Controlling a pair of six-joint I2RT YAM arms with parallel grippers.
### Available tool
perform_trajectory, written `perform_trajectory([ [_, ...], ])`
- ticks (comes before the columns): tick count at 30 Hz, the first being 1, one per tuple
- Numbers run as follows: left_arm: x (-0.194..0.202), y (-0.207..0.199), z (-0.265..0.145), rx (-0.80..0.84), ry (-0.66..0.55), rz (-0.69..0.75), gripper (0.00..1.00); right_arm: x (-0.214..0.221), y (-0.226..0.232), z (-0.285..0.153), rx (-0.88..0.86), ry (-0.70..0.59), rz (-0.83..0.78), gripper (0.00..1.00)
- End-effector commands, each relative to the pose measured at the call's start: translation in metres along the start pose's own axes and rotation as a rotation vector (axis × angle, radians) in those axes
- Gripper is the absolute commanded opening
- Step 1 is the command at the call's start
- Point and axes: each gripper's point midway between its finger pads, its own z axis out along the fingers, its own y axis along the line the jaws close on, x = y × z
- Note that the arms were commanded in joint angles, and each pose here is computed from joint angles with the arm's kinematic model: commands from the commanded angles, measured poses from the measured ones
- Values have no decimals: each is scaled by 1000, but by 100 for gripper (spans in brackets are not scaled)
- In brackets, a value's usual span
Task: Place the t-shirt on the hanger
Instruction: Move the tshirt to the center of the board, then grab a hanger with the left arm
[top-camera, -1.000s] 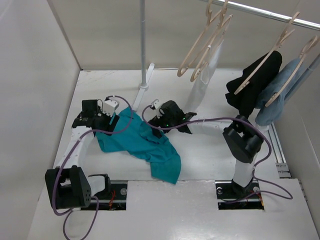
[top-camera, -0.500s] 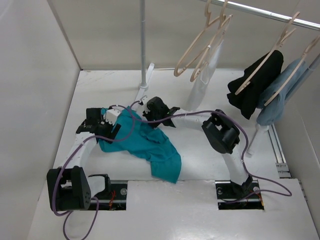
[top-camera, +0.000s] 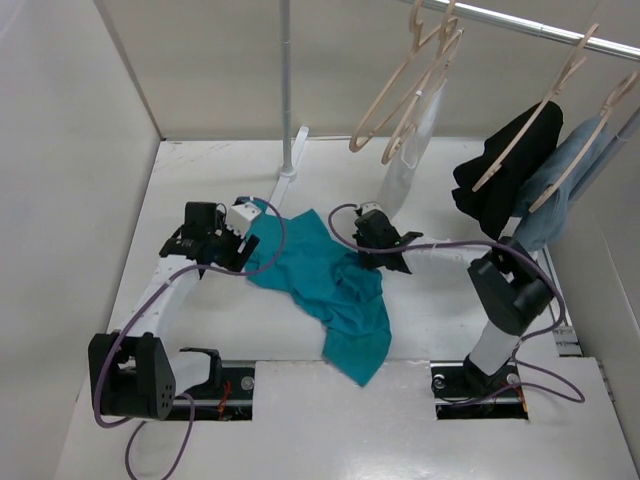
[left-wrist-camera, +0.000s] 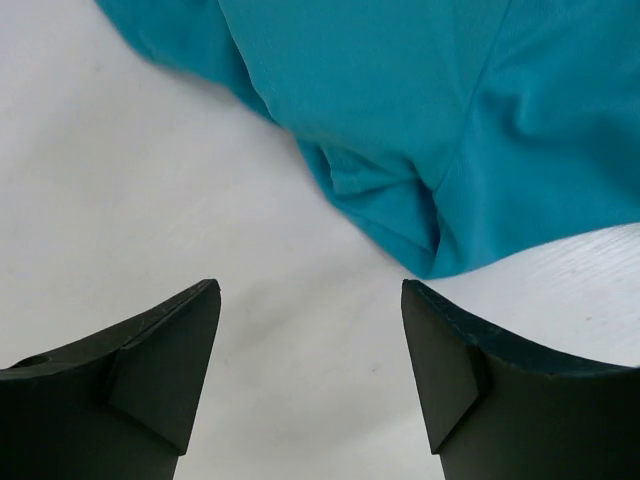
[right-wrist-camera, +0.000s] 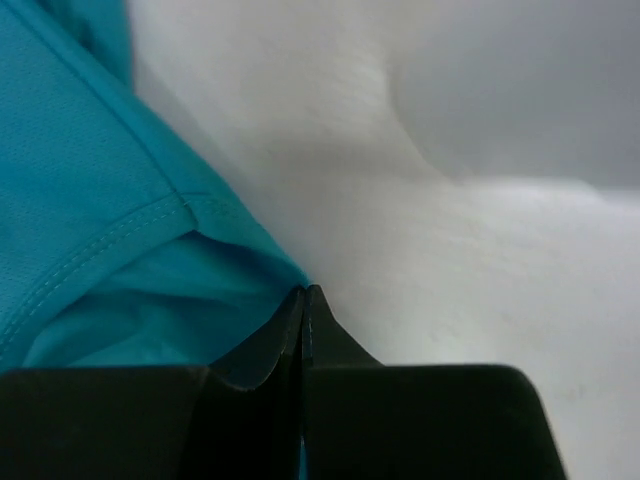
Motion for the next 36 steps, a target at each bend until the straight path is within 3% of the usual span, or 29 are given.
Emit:
perform_trajectory([
  [1, -43, -7, -7, 43, -99, 12, 70, 33, -37, -13, 127, 53, 117, 0],
  [4, -59, -12, -10, 57, -121, 26, 70, 32, -45, -18, 133, 33, 77, 0],
  [5, -67, -12, -14, 58, -135, 36, 70, 33, -41, -19, 125, 35, 40, 22],
  [9, -94, -2, -31, 26, -200, 51, 70, 18, -17, -37, 149, -28, -89, 77],
  [12, -144, 7, -69, -23, -348, 110, 70, 14, -9, -47, 114, -59, -66, 86],
  [15, -203, 13, -120, -31, -524, 142, 69, 12, -9, -57, 94, -80, -36, 86],
  [19, -263, -12, -177, 105, -681, 192, 69, 9, -3, -65, 66, -99, -45, 86],
  [24, -323, -39, -235, 227, -836, 172, 76, 15, 3, -70, 47, -84, -75, 86],
  [25, -341, -41, -263, 219, -905, 195, 78, 21, 5, -69, 44, -75, -74, 86],
  [26, -354, -52, -260, 258, -914, 206, 80, 21, 5, -69, 44, -75, -74, 86],
  [28, -380, -54, -288, 232, -980, 193, 81, 30, 4, -69, 39, -57, -60, 86],
  [31, -409, -66, -259, 297, -938, 139, 81, 33, 7, -70, 30, -62, -57, 86],
  [32, -423, -62, -276, 290, -984, 107, 81, 37, 5, -69, 33, -54, -59, 86],
  [33, -436, -73, -252, 326, -959, 104, 80, 35, 6, -71, 30, -62, -47, 86],
  [36, -456, -74, -249, 264, -1001, 95, 79, 39, 5, -74, 37, -58, -48, 86],
])
